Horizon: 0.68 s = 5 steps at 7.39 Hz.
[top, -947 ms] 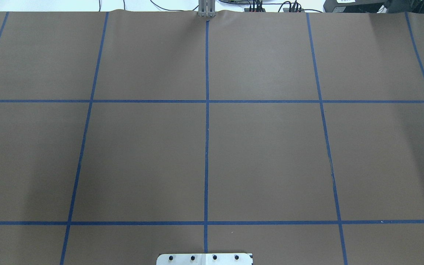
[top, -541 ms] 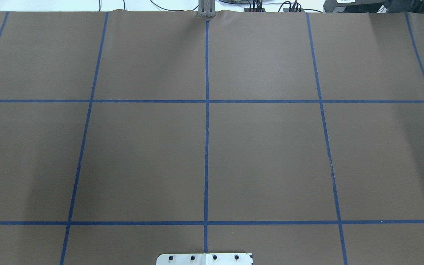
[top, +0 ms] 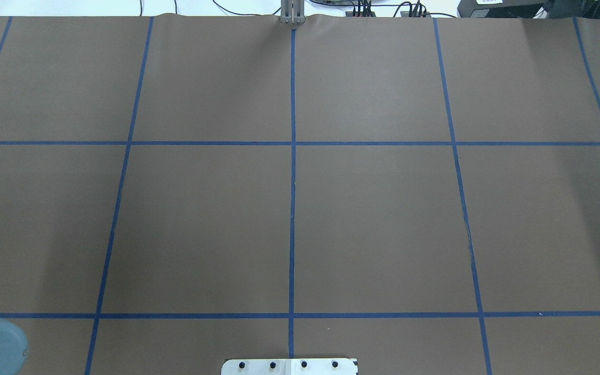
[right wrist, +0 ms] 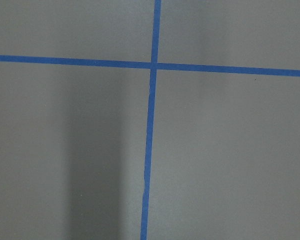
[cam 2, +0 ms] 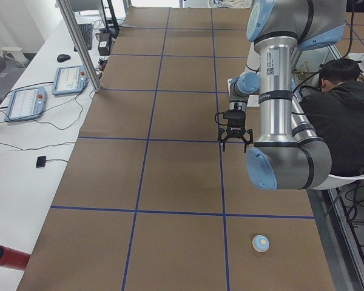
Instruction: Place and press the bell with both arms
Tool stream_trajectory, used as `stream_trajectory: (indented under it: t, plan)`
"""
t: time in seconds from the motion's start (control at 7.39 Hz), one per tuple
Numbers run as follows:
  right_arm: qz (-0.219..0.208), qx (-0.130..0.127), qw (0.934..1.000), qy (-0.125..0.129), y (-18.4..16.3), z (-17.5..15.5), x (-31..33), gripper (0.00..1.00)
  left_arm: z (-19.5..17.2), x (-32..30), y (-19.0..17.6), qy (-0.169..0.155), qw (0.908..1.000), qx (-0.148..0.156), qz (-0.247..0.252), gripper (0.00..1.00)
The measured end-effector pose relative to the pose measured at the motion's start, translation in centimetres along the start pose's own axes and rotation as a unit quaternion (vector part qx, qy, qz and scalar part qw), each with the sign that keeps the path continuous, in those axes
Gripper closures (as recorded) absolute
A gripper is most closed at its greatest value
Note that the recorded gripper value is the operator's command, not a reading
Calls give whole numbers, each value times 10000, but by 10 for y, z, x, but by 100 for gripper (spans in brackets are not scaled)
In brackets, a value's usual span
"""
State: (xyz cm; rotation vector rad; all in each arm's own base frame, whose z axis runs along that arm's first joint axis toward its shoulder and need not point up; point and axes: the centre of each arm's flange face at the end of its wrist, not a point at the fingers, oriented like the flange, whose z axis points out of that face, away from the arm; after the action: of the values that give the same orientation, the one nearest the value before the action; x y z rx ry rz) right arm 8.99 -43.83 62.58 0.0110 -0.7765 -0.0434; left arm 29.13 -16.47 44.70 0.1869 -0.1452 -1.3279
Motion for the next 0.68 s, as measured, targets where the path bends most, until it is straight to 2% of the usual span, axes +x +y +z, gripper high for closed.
stream_trajectory:
  t: [0.27, 0.41, 0.68]
  plan:
    - [26, -34, 10000, 39, 0, 3, 2, 0, 23, -17, 23, -79, 9975, 314, -635, 0]
    - [26, -56, 10000, 36, 1, 5, 3, 0, 41, -25, 28, -140, 9958, 471, -773, 0]
    - [12, -77, 10000, 7, 4, 7, 3, 0, 87, -46, 35, -178, 9946, 598, -833, 0]
